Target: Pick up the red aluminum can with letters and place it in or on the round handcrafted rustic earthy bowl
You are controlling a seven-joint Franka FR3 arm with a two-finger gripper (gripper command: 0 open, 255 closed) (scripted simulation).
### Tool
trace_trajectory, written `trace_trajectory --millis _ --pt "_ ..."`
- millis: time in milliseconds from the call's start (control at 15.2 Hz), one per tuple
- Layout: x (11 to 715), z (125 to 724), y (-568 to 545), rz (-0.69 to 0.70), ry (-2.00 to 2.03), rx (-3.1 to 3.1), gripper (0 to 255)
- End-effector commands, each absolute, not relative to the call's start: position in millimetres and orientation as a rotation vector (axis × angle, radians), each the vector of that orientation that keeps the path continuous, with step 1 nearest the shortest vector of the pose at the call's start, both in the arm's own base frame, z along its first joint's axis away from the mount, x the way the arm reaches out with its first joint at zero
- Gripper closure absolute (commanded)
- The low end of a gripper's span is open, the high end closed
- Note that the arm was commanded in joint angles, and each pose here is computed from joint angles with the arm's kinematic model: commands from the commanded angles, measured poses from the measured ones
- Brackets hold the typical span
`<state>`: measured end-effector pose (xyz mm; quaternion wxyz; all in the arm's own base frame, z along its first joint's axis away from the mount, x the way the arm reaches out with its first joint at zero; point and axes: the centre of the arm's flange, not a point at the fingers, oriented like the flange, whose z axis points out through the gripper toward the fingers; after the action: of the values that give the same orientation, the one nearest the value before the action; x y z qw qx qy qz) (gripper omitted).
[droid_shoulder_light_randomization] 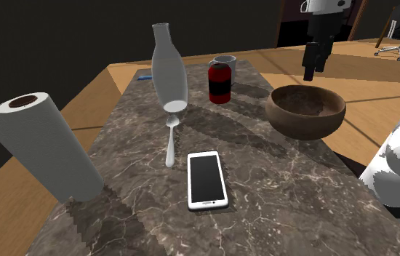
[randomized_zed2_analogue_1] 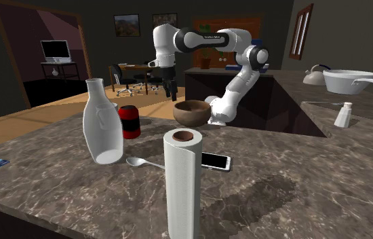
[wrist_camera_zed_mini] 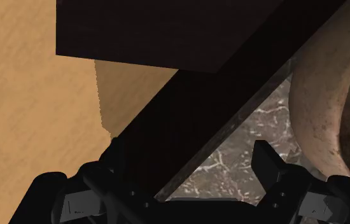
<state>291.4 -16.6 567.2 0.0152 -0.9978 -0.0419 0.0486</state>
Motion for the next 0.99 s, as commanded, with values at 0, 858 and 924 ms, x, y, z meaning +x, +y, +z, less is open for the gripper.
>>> trace_trajectory --millis 0,858,924 --pt "291.4 567.2 -16.6 0.151 -0.131 -3.105 0" --pt "408.5 592.4 96.4 0.030 -0.277 -3.121 0" --pt "417.0 594.7 105.5 0.020 -0.288 -3.122 0"
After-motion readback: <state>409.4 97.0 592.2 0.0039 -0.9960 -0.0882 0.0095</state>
